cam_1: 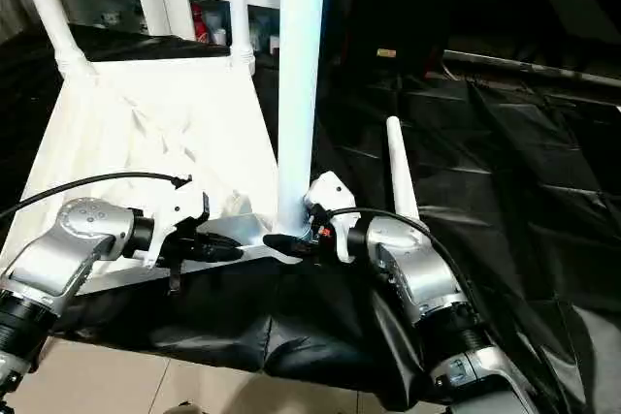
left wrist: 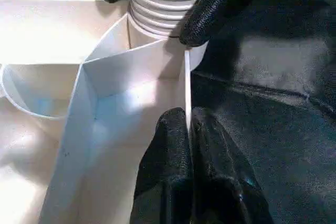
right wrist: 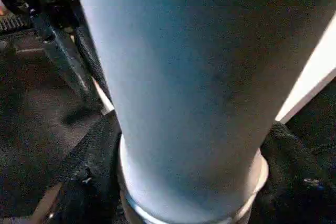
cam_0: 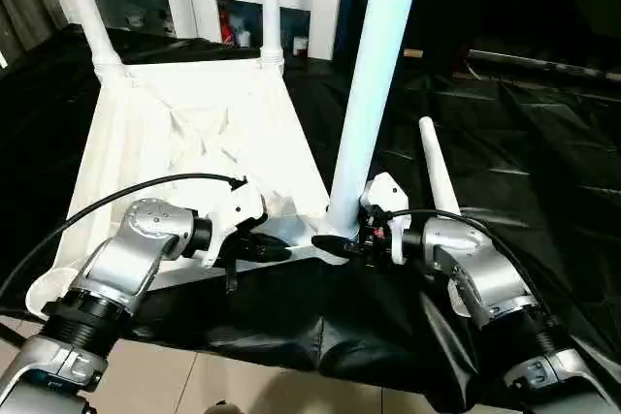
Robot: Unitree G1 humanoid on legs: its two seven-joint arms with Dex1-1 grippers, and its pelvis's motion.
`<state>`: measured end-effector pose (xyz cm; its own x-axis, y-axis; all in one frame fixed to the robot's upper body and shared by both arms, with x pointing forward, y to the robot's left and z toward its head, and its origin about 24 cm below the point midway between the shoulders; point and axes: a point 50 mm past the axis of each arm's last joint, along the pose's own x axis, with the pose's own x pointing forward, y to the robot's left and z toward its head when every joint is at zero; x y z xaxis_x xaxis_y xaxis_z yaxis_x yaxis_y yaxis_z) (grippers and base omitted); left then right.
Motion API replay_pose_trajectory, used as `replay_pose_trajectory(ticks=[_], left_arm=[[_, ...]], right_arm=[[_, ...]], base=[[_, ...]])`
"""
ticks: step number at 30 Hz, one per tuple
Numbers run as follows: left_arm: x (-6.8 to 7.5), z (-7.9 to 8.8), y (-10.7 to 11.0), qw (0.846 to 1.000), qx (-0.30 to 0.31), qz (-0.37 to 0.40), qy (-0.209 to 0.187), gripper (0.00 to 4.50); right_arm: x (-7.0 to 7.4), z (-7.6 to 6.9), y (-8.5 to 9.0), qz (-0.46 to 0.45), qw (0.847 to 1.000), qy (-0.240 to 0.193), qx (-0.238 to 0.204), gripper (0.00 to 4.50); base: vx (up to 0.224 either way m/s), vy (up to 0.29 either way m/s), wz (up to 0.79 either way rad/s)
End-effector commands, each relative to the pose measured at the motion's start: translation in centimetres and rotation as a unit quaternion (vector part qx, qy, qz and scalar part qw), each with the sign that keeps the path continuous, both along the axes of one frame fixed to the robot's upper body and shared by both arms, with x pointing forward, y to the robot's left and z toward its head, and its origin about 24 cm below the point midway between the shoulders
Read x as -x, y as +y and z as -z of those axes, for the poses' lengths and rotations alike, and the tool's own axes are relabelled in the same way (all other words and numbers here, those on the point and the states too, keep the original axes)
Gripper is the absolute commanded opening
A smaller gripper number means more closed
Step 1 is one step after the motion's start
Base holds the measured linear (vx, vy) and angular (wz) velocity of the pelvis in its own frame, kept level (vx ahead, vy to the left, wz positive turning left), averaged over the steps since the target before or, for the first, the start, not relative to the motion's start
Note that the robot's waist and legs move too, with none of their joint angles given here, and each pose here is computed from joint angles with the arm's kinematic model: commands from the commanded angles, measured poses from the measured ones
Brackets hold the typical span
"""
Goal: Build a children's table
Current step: Rotate leg to tighten
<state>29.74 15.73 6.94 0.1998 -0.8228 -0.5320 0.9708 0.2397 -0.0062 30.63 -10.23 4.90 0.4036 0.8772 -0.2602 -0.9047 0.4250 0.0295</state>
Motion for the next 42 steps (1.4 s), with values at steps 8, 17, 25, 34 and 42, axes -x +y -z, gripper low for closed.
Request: replay_pose_trajectory(ticks=[8,17,25,34,42], left_arm=[[-2.2,-0.5,-2.0,0.993,0.039,-0.097,-0.06,0.0],[-4.5,0.1,-6.2,0.964,0.013,-0.251,-0.086,0.0],[-4.2,0.4,-6.3,0.964,0.007,-0.25,-0.087,0.0],[-3.9,0.2,-4.7,0.973,0.02,-0.211,-0.094,0.0],[-2.4,0.2,-2.4,0.99,0.036,-0.115,-0.072,0.0]], right_arm=[[-1.4,3.6,0.1,0.234,0.968,0.07,-0.047,2.77],[-3.0,4.9,3.6,0.416,0.902,0.109,-0.04,2.76],[-3.4,4.0,5.6,0.383,0.918,0.091,-0.046,2.76],[-4.4,1.1,5.5,0.294,0.948,0.037,-0.114,3.54],[-3.3,0.2,2.6,0.132,0.988,0.004,-0.083,3.68]], base=[[0.0,0.0,0.0],[0.0,0.0,0.0],[0.0,0.0,0.0],[0.0,0.0,0.0],[0.0,0.0,0.0]])
